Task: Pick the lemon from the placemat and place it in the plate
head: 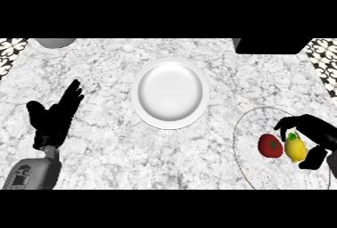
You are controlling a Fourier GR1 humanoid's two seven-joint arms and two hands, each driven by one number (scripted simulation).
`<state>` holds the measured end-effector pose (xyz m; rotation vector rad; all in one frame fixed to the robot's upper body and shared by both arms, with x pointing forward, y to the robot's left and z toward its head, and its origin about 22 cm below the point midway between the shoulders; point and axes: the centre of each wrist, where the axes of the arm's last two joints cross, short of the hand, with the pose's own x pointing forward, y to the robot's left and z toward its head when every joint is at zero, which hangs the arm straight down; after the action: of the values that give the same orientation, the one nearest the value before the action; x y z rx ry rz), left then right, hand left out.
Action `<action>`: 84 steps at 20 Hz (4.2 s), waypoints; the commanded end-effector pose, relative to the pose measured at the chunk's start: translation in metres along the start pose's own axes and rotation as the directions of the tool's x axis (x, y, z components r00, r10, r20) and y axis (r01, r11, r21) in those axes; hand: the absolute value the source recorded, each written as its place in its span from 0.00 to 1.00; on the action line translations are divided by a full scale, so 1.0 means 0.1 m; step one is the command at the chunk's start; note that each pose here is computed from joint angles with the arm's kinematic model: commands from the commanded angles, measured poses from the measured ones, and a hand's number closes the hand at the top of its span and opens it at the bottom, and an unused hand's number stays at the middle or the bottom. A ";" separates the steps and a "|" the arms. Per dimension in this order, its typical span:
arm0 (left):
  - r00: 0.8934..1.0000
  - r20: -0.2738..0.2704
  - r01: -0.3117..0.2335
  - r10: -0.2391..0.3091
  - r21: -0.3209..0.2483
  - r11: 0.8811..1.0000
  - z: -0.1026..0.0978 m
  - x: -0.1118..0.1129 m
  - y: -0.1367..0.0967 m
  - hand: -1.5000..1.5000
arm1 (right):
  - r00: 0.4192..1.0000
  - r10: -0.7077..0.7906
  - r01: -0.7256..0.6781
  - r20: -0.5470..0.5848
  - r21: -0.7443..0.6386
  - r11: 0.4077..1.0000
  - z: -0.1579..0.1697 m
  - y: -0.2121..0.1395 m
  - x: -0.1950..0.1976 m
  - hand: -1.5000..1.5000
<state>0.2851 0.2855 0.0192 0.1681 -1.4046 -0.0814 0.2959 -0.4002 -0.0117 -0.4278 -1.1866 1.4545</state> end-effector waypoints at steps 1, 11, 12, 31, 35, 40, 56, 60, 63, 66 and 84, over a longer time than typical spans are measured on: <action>1.000 0.007 0.001 -0.001 0.008 1.000 -0.08 0.03 0.03 0.50 | 0.999 -0.045 0.044 0.030 0.004 0.999 0.01 0.32 0.06 1.00; 1.000 -0.017 0.010 -0.010 -0.032 0.999 0.05 -0.09 -0.03 0.50 | 0.957 0.050 0.012 0.285 -0.212 0.977 -1.08 0.33 1.79 1.00; 1.000 0.010 0.029 -0.028 -0.051 0.998 0.01 0.01 -0.03 0.50 | 0.943 0.055 0.010 0.329 -0.194 0.981 -1.17 0.42 2.07 1.00; 1.000 0.017 0.025 -0.025 -0.038 0.999 -0.11 0.12 -0.10 0.50 | 0.983 -0.139 0.179 0.118 -0.767 0.616 -1.07 -0.13 4.13 1.00; 1.000 0.016 0.010 -0.010 -0.046 0.999 -0.02 0.13 -0.16 0.50 | 0.976 -0.213 0.174 0.055 -0.787 0.592 -1.28 -0.27 4.20 1.00; 1.000 0.001 0.013 -0.013 -0.009 1.000 -0.07 0.03 -0.03 0.50 | 0.974 -0.226 0.138 0.002 -0.800 0.584 -1.57 -0.37 3.99 1.00; 1.000 0.026 0.009 -0.008 -0.022 1.000 -0.04 0.19 0.02 0.50 | 0.956 -0.293 0.241 -0.011 -0.542 0.805 -2.01 -0.34 2.97 0.00; 1.000 0.015 0.019 -0.019 -0.013 1.000 -0.04 0.04 0.00 0.50 | 0.969 -0.223 0.239 0.105 -0.621 0.747 -1.98 -0.35 2.77 0.00; 1.000 0.007 0.007 -0.007 -0.014 1.000 -0.06 0.12 -0.04 0.50 | 0.925 -0.220 0.376 0.309 -0.672 0.638 -1.90 -0.55 3.19 0.00; 1.000 0.016 0.003 -0.002 -0.019 1.000 -0.10 0.19 -0.07 0.50 | 0.827 -0.257 0.544 0.499 -0.598 0.589 -1.72 -0.54 3.37 0.00; 1.000 -0.008 0.007 -0.007 -0.007 1.000 -0.10 -0.08 0.03 0.50 | 0.571 -0.613 0.820 0.545 -0.347 0.455 -1.43 -0.44 2.55 0.00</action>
<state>0.2890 0.2863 0.0211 0.1666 -1.4018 -0.0840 0.3768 -0.1034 0.0729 -0.0055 -1.7999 0.3571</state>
